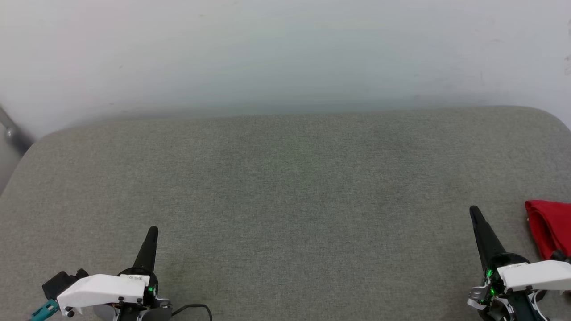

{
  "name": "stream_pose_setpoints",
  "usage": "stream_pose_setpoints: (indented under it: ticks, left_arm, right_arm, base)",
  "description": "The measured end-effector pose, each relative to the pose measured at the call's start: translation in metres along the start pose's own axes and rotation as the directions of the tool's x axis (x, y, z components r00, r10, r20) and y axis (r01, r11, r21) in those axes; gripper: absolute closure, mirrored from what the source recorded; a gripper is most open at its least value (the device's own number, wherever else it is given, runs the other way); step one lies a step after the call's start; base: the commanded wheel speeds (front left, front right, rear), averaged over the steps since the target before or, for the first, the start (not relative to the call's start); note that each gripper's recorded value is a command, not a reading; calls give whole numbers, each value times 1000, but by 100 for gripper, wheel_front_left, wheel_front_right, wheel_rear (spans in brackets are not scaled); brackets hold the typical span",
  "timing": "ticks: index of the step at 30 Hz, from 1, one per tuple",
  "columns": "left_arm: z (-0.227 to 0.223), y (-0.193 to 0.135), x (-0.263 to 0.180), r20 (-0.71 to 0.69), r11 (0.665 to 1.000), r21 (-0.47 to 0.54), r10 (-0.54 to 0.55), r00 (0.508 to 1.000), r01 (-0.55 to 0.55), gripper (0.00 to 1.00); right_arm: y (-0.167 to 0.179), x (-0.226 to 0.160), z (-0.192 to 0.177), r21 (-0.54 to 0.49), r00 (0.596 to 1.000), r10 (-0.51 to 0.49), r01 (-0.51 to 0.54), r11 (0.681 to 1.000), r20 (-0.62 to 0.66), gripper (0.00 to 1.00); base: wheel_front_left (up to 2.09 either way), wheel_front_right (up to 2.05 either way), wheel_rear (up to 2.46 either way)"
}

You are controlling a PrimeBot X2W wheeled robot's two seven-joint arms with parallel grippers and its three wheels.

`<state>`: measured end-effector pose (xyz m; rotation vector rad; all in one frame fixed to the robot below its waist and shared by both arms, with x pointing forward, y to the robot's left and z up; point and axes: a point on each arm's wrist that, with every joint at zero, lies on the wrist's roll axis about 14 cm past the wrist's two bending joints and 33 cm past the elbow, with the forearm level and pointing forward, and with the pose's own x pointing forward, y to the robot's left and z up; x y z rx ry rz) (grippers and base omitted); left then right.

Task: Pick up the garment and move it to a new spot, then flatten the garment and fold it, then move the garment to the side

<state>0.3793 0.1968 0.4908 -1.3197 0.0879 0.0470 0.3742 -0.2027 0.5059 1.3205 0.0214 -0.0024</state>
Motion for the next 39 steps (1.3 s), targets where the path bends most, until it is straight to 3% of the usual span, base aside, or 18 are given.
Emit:
stream_pose_setpoints:
  ticks: [28,39]
  left_arm:
    - [6,-10,6,30,975,-213,-61,998,66,100]
    - [7,-14,8,37,965,-250,-78,996,85,100]
  right_arm:
    - [0,12,-1,208,1000,6,-9,978,13,100]
    - [-1,13,-2,248,1000,4,-8,969,14,100]
  base:
    - [0,0,0]
    - [0,0,0]
